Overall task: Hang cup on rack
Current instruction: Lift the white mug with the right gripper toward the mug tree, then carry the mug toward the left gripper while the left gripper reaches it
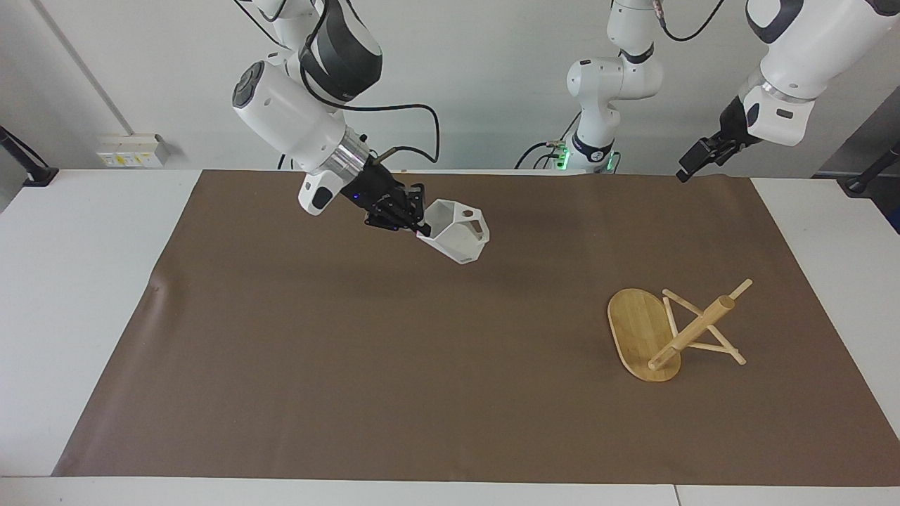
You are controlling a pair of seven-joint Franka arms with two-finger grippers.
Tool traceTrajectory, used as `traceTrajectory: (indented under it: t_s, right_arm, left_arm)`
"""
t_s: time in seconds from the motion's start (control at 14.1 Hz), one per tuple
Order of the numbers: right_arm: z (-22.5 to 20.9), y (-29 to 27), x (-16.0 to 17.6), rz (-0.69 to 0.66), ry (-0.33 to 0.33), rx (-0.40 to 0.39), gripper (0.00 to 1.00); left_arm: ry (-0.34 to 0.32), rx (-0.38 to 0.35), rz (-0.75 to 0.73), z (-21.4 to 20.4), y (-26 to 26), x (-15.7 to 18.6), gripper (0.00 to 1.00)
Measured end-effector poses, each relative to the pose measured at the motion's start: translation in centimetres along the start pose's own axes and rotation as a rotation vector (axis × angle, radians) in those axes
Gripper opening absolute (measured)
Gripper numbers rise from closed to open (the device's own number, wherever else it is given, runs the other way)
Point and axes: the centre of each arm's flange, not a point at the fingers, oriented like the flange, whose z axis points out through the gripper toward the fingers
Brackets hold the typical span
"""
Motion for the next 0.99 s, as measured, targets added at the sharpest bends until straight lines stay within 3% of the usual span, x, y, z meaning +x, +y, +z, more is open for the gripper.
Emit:
traceTrajectory:
  t_s: [0.28, 0.5, 0.71, 0.99]
  right_arm:
    - [-0.4, -2.3, -1.1, 0.027, -0.012, 0.110, 0.04]
    - [-0.7, -3.7, -1.6, 0.030, -0.012, 0.158, 0.04]
    - [-0.1, -5.8, -2.0, 0.035, 0.049, 0.194, 0.04]
    - [1.3, -8.6, -3.5, 0.052, 0.091, 0.221, 0.04]
  left_arm:
    - [-0.124, -0.066, -0.276, 0.4, 0.9, -1.7, 1.00]
    - [-0.211, -0.120, -0.401, 1.0, 1.5, -2.6, 1.00]
    - [-0.325, -0.238, -0.540, 2.1, 0.5, -2.5, 1.00]
    - [-0.425, -0.401, -0.756, 4.8, -1.1, -2.9, 1.00]
